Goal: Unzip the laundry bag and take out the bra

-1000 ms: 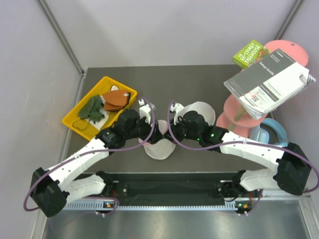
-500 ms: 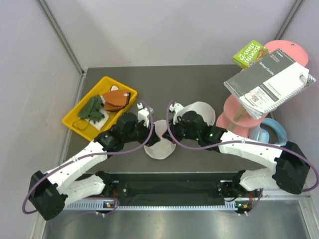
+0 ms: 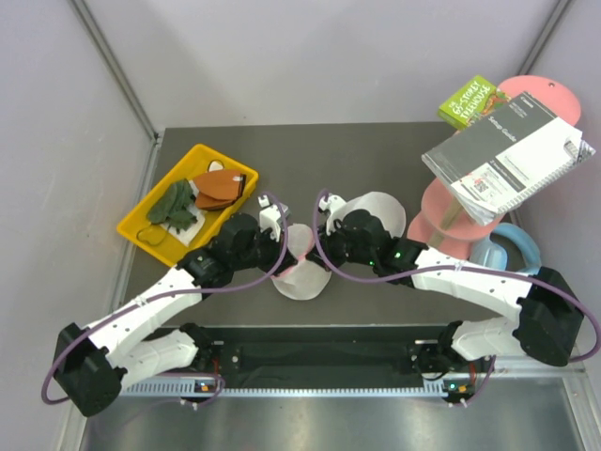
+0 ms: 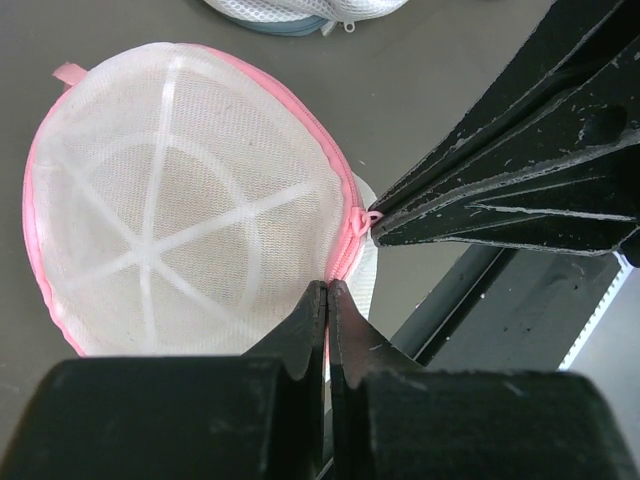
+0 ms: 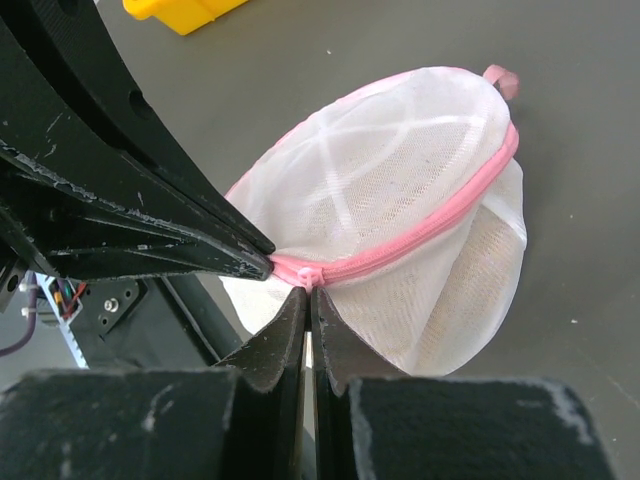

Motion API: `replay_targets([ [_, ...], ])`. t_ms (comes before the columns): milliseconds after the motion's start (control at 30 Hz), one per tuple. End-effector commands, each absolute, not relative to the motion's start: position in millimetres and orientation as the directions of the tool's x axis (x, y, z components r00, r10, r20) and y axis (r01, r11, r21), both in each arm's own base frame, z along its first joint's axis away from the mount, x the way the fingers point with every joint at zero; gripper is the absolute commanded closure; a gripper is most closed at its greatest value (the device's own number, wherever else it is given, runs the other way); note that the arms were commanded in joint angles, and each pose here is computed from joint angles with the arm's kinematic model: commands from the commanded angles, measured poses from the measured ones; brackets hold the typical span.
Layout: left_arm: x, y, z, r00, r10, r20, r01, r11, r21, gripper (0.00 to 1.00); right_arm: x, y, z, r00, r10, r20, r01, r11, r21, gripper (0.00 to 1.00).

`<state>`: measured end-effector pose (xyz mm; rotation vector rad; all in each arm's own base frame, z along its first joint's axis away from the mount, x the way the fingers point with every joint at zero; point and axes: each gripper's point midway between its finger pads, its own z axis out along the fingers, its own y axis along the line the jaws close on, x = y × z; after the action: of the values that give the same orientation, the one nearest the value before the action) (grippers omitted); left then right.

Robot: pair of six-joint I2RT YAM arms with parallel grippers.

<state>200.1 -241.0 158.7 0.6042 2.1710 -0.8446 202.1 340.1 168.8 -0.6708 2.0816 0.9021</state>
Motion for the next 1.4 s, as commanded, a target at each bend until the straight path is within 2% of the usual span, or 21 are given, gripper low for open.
replay_targets([
  [0, 202, -242, 164, -0.612, 0.145, -0.778, 0.64, 0.669, -0.378, 1.0, 210, 352, 200, -0.54, -0.105, -0.835, -0.705, 0.597, 0.381, 1.0],
  [600, 199, -234, 167, -0.608, 0.141, -0.781, 0.628, 0.687, -0.365, 1.0, 264, 305, 183, -0.552, -0.066, -0.831, -0.614, 0.706, 0.351, 1.0],
  [800, 198, -231, 169, -0.605, 0.144, -0.783, 0.628, 0.691, -0.358, 1.0, 263, 309, 187, -0.552, -0.09, -0.829, -0.636, 0.688, 0.349, 1.0],
  [867, 200, -233, 172, -0.601, 0.141, -0.786, 0.629, 0.69, -0.358, 0.91, 258, 314, 189, -0.551, -0.091, -0.83, -0.65, 0.671, 0.358, 1.0],
  [933, 202, -235, 179, -0.592, 0.137, -0.794, 0.635, 0.687, -0.355, 0.72, 253, 316, 189, -0.552, -0.096, -0.828, -0.655, 0.664, 0.36, 1.0],
  [967, 203, -236, 181, -0.589, 0.134, -0.797, 0.636, 0.686, -0.355, 0.54, 248, 319, 188, -0.553, -0.107, -0.826, -0.664, 0.656, 0.36, 1.0],
  [1033, 207, -239, 188, -0.574, 0.128, -0.809, 0.645, 0.679, -0.35, 0.45, 243, 322, 189, -0.558, -0.108, -0.822, -0.666, 0.65, 0.366, 1.0],
  [1067, 208, -240, 190, -0.571, 0.127, -0.811, 0.646, 0.679, -0.349, 0.38, 238, 325, 189, -0.559, -0.115, -0.821, -0.674, 0.64, 0.37, 1.0],
  [1200, 214, -249, 199, -0.555, 0.116, -0.824, 0.663, 0.659, -0.355, 0.27, 227, 332, 193, -0.568, -0.11, -0.816, -0.681, 0.619, 0.391, 1.0],
  [1367, 216, -253, 195, -0.564, 0.122, -0.817, 0.666, 0.653, -0.362, 0.27, 212, 345, 204, -0.565, -0.112, -0.818, -0.702, 0.586, 0.405, 1.0],
])
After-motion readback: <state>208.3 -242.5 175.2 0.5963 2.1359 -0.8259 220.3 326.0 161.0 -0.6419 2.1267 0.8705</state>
